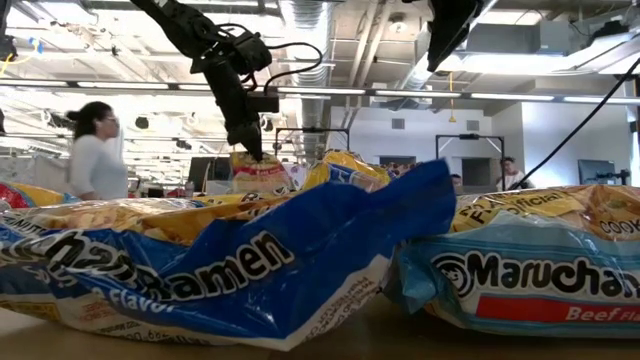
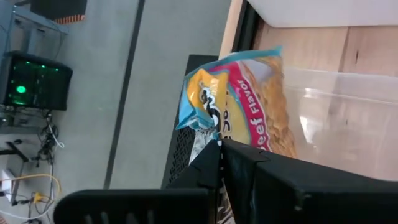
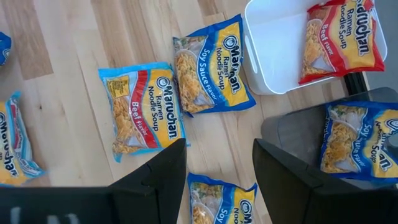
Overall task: Sort Maruchan noodles
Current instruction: Put the light blue noodle pack into the transparent bin
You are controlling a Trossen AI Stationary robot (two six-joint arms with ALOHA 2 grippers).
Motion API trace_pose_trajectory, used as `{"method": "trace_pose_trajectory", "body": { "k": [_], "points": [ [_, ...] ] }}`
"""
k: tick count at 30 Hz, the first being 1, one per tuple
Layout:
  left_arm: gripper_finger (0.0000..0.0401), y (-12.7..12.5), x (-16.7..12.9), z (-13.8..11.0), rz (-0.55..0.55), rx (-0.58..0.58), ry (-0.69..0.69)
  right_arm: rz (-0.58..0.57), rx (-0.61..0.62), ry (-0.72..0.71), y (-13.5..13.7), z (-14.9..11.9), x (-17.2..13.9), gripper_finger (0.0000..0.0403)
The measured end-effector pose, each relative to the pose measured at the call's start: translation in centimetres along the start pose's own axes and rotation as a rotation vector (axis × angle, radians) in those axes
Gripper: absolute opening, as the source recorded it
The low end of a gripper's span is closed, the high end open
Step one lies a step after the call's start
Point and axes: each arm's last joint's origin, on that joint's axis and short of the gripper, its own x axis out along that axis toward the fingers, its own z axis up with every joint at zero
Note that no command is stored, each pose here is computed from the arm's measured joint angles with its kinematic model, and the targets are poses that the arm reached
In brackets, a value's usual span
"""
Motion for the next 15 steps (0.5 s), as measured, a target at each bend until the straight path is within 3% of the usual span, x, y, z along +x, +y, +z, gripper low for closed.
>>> {"method": "trace_pose_trajectory", "body": {
  "k": [15],
  "points": [
    [0.0, 0.25, 0.01, -0.03, 0.048, 0.046, 0.024, 0.001, 0.001, 0.0, 0.01, 0.0, 0.0, 0.0207]
  ]
}}
